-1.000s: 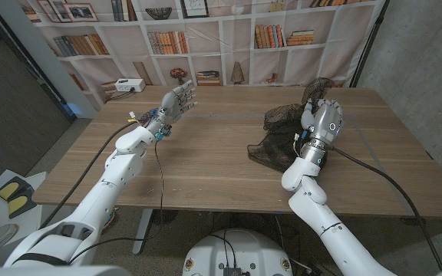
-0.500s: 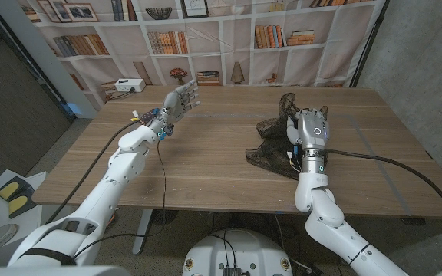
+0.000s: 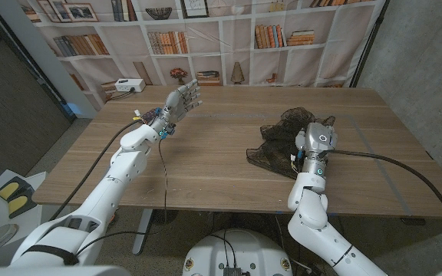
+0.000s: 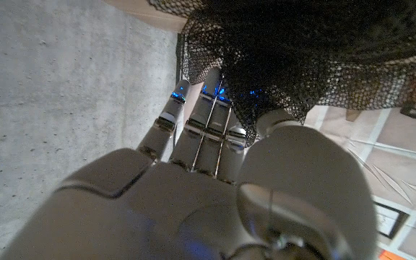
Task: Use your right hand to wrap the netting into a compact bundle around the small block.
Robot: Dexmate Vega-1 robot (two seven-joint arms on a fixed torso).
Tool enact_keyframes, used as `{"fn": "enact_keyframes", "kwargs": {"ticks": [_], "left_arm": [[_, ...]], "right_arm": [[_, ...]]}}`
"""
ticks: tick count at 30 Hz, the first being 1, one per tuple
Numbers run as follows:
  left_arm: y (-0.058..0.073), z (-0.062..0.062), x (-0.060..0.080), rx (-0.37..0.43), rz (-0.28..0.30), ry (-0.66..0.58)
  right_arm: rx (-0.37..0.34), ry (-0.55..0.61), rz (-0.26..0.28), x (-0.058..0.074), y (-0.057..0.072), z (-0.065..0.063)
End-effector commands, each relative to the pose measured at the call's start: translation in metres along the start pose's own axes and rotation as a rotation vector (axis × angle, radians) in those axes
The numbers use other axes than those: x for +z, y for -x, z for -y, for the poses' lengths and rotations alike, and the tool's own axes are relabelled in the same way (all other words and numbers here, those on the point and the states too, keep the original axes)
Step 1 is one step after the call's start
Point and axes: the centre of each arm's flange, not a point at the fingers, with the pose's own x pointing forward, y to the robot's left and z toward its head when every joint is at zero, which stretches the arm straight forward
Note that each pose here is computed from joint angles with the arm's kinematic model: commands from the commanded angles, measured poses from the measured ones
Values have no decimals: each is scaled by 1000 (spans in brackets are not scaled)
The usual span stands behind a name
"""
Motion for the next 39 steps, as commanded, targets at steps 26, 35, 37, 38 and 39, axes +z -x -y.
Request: {"fn": "enact_keyframes", "kwargs": {"ticks": [26,35,37,38,39], "left_arm": [[7,3,6,-5,8,-12],[13,4,5,3,7,-6],[15,4,4,7,5,-6],[16,4,4,7,5,-4],[17,4,4,10,5,-4]], "right_arm": [[325,350,-308,-19,-17,17],[173,151,-206,-25,-23,52],[173,101,-179,-27,-24,59],[174,69,-161,-29,-25,62],[170,41,-147,-30,-25,64]]}}
